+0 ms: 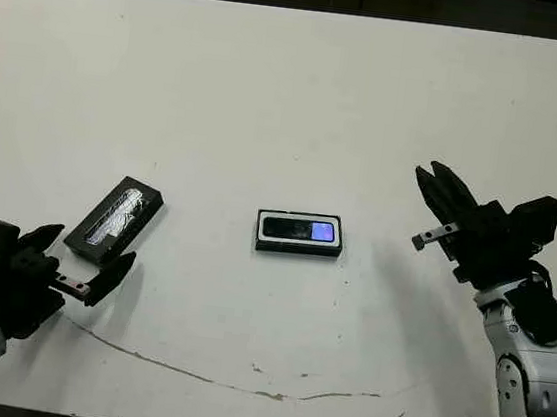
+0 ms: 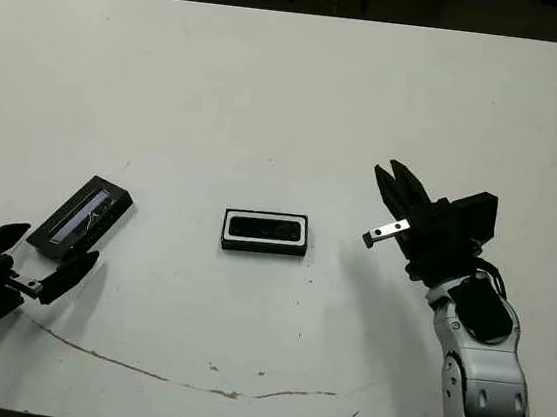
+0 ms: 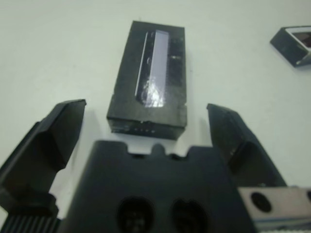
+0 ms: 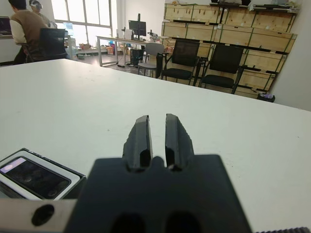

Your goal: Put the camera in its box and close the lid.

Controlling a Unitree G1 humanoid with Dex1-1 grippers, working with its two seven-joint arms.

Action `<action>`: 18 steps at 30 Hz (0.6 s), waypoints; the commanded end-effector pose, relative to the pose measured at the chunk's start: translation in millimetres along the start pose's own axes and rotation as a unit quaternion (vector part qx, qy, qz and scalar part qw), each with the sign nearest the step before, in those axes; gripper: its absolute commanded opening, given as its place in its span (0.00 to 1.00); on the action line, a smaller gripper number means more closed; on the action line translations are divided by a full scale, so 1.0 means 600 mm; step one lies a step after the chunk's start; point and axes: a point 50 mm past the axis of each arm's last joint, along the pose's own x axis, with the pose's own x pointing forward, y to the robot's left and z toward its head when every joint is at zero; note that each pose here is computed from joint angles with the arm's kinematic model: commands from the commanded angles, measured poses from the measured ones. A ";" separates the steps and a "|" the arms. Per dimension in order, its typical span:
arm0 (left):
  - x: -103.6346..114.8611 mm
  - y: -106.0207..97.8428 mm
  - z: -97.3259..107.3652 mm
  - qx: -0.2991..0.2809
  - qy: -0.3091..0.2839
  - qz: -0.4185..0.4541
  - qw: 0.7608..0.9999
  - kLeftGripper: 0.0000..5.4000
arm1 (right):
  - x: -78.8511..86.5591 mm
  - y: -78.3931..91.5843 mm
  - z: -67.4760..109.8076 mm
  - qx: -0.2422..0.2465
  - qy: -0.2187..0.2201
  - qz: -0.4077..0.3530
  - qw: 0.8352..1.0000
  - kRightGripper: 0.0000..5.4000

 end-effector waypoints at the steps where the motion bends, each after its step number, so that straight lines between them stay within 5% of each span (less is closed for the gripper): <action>1: -0.001 0.008 -0.010 0.006 0.021 0.004 1.000 0.99 | -0.007 -0.005 -0.009 -0.003 0.020 -0.006 1.000 0.00; 11: 0.004 0.011 -0.015 -0.007 0.024 -0.007 1.000 0.99 | -0.009 -0.009 -0.011 0.004 0.021 -0.002 1.000 0.00; 18: 0.013 0.009 -0.017 0.007 0.013 -0.014 1.000 0.75 | -0.011 -0.013 -0.010 0.011 0.016 0.002 1.000 0.00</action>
